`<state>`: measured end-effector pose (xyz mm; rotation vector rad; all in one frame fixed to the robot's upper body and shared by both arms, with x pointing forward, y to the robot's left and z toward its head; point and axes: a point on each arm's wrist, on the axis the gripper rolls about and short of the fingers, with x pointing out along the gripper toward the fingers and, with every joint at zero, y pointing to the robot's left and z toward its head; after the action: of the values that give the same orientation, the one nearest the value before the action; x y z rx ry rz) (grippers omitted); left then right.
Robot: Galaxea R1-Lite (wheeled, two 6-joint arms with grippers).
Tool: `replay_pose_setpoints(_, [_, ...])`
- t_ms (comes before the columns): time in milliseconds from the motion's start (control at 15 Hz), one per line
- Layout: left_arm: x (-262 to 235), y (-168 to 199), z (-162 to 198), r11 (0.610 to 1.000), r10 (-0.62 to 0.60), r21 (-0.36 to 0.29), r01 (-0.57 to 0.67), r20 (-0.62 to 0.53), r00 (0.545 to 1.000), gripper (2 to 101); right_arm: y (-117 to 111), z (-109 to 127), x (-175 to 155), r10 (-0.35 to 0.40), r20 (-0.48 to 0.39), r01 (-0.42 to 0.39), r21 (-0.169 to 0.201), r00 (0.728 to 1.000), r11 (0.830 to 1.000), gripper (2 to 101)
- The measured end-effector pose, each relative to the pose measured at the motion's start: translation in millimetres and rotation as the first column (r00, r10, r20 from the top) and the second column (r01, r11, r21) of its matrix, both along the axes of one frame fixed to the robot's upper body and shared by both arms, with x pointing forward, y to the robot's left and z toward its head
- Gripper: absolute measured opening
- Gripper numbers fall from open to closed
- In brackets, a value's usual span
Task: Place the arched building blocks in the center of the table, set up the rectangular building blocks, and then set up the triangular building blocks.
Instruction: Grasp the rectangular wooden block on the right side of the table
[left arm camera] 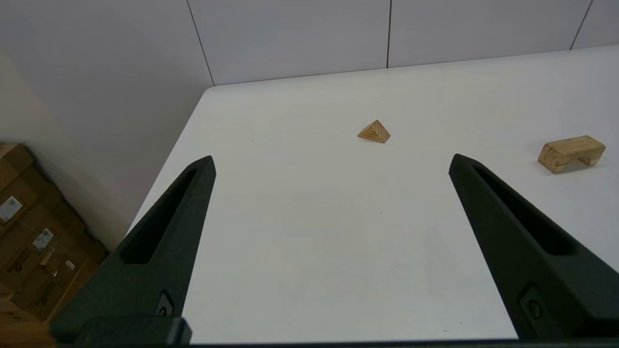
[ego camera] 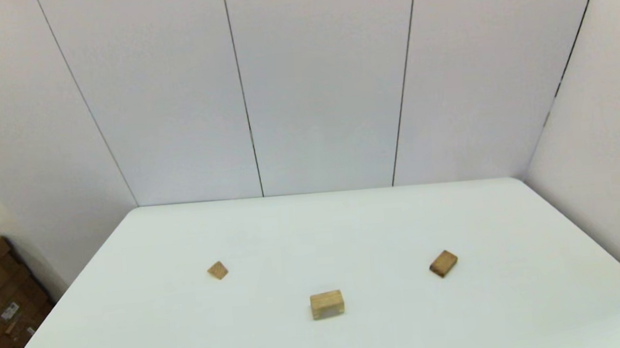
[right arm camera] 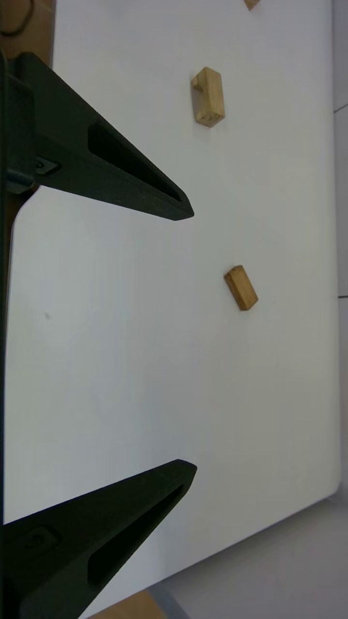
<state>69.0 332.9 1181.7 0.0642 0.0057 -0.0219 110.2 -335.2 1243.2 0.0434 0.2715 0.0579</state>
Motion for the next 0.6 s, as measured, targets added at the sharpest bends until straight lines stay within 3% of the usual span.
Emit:
replay_pose_setpoints(267, [0, 0, 0, 1.0, 0.0, 0.0, 0.0, 0.0, 1.0, 97.8, 5, 46, 44, 0.05, -0.172, -0.05, 0.001, 0.984, 0.999, 98.0])
replay_pose_setpoints(600, [0, 0, 0, 1.0, 0.0, 0.0, 0.0, 0.0, 1.0, 97.8, 15, 68, 108, 0.098, -0.414, -0.11, -0.006, 0.905, 0.994, 98.0])
